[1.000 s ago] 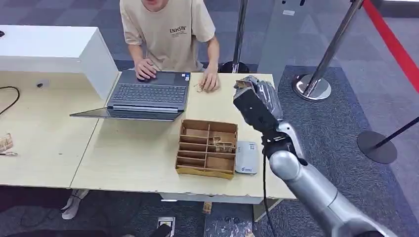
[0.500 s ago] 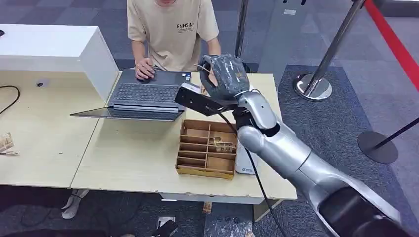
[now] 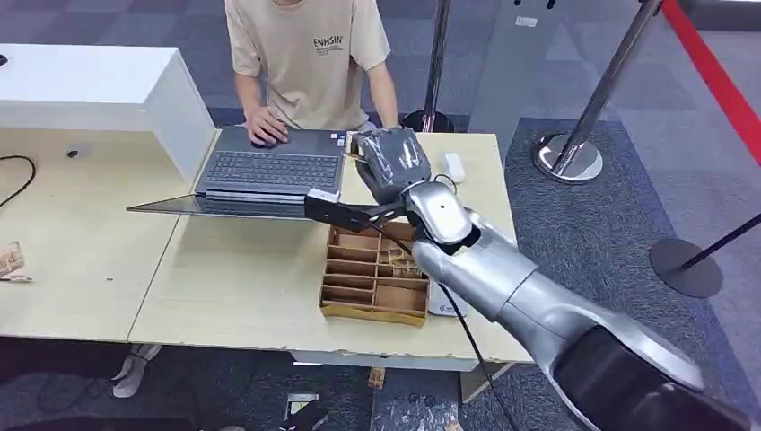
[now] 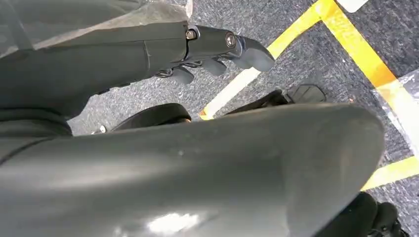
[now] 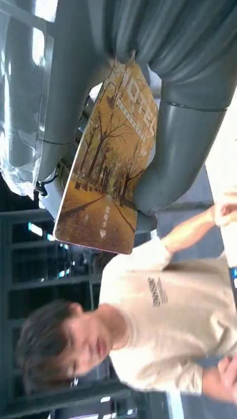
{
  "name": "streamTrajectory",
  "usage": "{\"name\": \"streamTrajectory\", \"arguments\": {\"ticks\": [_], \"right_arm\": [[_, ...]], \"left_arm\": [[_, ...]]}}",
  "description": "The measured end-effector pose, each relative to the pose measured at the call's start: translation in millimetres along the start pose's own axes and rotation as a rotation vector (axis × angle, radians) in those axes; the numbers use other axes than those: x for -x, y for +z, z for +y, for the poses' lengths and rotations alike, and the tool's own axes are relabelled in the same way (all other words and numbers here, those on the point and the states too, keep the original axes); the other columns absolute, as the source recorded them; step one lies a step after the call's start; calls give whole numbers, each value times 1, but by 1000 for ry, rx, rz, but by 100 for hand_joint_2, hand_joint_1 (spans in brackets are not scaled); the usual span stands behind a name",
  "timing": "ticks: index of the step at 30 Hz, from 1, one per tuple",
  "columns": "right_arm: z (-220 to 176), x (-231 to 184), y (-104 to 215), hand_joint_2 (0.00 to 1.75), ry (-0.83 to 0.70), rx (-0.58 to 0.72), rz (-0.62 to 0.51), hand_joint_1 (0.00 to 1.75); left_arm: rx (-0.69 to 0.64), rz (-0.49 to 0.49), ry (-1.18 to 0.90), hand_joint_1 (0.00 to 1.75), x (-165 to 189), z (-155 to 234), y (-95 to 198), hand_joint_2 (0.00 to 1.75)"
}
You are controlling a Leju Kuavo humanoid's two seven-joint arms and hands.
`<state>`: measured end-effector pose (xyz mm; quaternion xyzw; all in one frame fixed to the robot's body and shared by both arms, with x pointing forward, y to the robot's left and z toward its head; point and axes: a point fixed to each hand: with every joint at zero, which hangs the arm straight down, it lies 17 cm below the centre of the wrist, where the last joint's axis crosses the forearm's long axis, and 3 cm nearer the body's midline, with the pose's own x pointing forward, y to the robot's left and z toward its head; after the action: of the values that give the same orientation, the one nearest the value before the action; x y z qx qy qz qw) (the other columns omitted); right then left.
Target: Pass the card to the sensor for recognition and then transmit it.
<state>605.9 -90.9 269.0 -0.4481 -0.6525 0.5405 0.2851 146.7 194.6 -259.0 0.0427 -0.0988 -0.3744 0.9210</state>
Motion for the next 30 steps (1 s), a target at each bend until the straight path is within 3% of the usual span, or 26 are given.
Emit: {"name": "streamTrajectory", "arguments": {"ticks": [25, 26, 27, 28, 29, 30], "right_arm": [[30, 21, 6, 175, 95, -66, 51, 175], [30, 21, 6, 175, 96, -68, 51, 147], [31, 21, 6, 175, 97, -70, 51, 147], [31, 21, 6, 175, 96, -70, 52, 0], [31, 21, 6, 0, 92, -70, 53, 0], [31, 21, 6, 0, 88, -70, 53, 0]], "left_arm": [[-8, 4, 10, 0, 1, 1, 0, 0], [-8, 4, 9, 0, 1, 1, 0, 0], [-8, 4, 9, 0, 0, 0, 0, 0], [-7, 3, 8, 0, 0, 0, 0, 0], [-8, 2, 6, 0, 0, 0, 0, 0], [-7, 2, 5, 0, -1, 0, 0, 0]]}}
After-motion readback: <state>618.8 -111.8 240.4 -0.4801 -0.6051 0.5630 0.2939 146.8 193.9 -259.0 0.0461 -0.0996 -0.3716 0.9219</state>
